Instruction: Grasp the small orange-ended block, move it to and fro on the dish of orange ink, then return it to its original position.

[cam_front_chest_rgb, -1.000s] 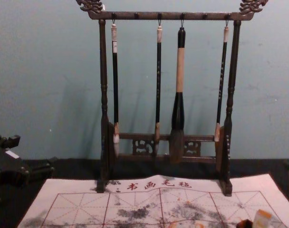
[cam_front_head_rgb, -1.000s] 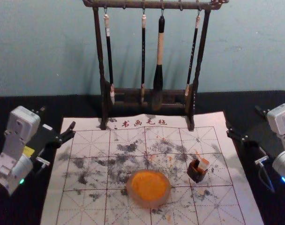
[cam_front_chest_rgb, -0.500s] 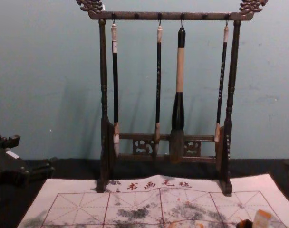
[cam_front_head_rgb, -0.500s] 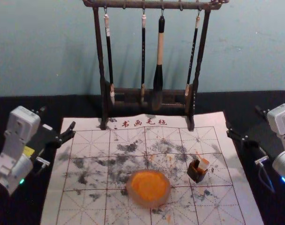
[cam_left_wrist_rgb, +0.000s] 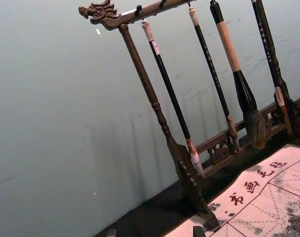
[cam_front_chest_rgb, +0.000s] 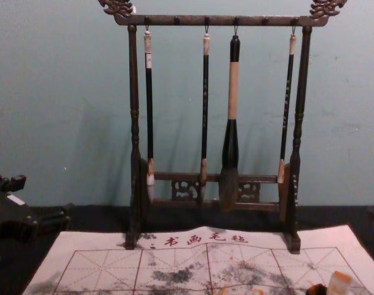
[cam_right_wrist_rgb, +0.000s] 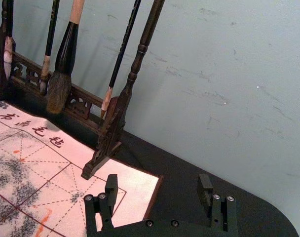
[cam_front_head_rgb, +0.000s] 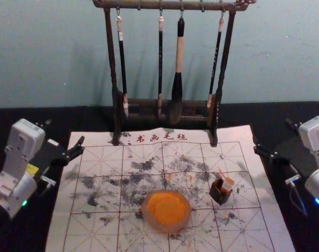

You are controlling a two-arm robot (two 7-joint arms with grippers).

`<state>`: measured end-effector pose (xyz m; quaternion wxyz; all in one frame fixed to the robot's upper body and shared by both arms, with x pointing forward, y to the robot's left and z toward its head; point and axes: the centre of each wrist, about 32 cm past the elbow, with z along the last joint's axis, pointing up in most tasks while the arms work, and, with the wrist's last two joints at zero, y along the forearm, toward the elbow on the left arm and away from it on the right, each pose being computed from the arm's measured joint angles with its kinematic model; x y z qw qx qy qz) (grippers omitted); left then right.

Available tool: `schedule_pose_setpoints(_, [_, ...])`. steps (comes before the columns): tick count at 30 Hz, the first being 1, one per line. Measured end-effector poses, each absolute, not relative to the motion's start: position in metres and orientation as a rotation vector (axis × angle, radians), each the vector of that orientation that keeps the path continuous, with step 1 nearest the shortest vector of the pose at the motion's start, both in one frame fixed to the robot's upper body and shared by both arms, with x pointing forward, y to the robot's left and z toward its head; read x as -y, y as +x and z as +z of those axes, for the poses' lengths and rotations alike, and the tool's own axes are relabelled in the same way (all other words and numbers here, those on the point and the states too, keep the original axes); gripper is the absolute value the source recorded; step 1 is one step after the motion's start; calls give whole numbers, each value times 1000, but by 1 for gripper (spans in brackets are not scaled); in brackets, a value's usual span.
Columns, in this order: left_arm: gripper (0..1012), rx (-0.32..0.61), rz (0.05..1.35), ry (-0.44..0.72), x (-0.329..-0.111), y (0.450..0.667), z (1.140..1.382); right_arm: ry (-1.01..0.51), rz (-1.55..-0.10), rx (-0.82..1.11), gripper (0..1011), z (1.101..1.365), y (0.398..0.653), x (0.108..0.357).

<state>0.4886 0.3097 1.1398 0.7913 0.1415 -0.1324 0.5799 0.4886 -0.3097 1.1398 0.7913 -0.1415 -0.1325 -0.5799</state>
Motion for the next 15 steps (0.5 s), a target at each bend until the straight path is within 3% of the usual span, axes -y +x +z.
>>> schedule_pose_setpoints(15, [1001, 285, 1248, 305, -310, 489, 1140, -298, -1243, 283, 1000, 1141, 490, 310])
